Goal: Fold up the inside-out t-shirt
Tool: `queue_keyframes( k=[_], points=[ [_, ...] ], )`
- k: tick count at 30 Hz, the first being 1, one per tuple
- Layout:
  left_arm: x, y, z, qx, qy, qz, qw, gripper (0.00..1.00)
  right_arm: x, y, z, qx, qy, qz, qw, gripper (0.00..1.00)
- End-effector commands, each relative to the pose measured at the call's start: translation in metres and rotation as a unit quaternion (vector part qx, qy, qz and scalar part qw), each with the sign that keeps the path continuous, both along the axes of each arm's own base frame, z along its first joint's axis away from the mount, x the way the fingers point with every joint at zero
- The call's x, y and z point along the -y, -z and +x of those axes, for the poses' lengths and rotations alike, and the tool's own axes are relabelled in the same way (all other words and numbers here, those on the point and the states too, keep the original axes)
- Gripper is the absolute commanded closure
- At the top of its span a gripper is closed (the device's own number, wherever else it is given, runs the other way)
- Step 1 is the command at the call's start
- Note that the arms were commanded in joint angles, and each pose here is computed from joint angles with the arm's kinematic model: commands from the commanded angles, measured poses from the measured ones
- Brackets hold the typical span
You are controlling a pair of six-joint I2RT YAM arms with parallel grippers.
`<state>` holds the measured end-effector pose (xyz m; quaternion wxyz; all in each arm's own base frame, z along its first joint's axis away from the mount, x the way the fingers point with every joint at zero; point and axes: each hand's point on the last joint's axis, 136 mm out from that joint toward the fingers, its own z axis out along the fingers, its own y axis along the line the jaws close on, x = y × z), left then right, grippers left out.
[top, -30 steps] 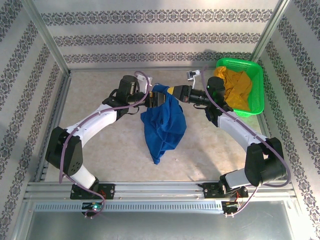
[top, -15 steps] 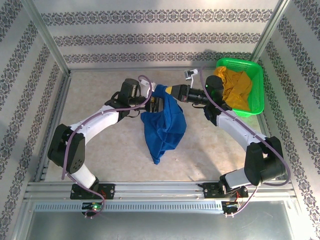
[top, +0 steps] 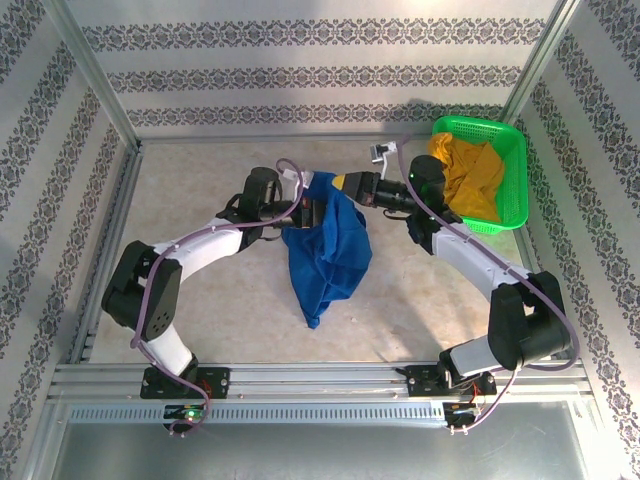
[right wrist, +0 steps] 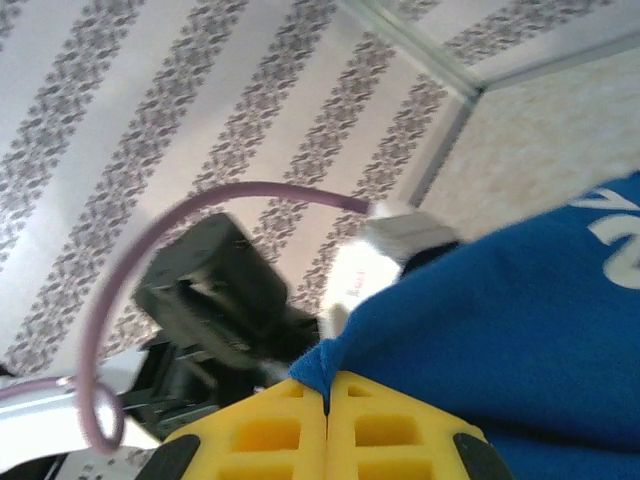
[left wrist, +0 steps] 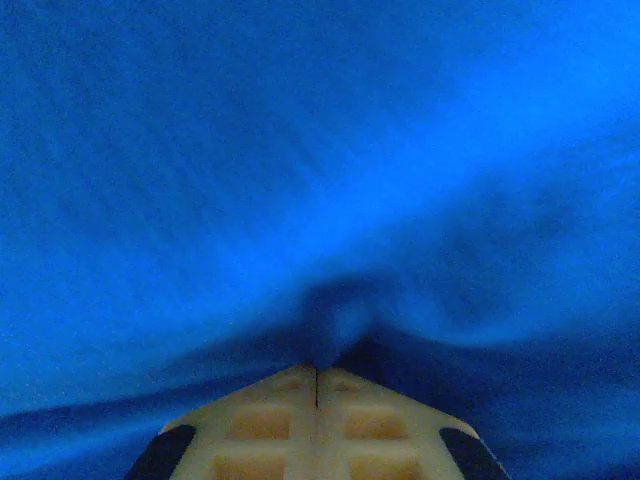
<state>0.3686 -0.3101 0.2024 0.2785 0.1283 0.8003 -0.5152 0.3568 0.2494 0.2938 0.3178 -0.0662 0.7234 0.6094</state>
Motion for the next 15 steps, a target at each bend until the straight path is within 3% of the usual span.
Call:
queue_keyframes(
  k=[1,2,3,4,5,8,10,15],
  points=[
    [-0.012,-0.033,-0.001,0.039,-0.016,-0.021,0.999,1.0,0.029,0.037,0.026,-0.029,0.081,-0.02,0.996,1.0],
    [-0.015,-0.034,-0.004,0.039,-0.02,-0.022,0.999,1.0,0.035,0.048,0.031,-0.041,0.095,-0.025,0.994,1.0],
    [-0.018,-0.037,-0.006,0.041,-0.024,-0.025,0.999,1.0,0.041,0.062,0.037,-0.058,0.113,-0.033,0.991,0.92],
    [-0.02,-0.039,-0.008,0.042,-0.029,-0.026,0.998,1.0,0.045,0.073,0.041,-0.07,0.128,-0.04,0.988,0.72],
    [-0.021,-0.04,-0.01,0.044,-0.031,-0.028,0.998,1.0,0.048,0.079,0.043,-0.075,0.138,-0.046,0.987,0.6],
    [-0.025,-0.043,-0.011,0.044,-0.041,-0.029,0.998,1.0,0.059,0.09,0.043,-0.088,0.172,-0.068,0.979,0.38],
    [-0.026,-0.043,-0.011,0.044,-0.044,-0.028,0.998,1.0,0.072,0.095,0.036,-0.092,0.206,-0.098,0.969,0.33],
    [-0.026,-0.041,-0.01,0.041,-0.044,-0.027,0.998,1.0,0.106,0.102,-0.004,-0.104,0.287,-0.21,0.929,0.3]
  ],
)
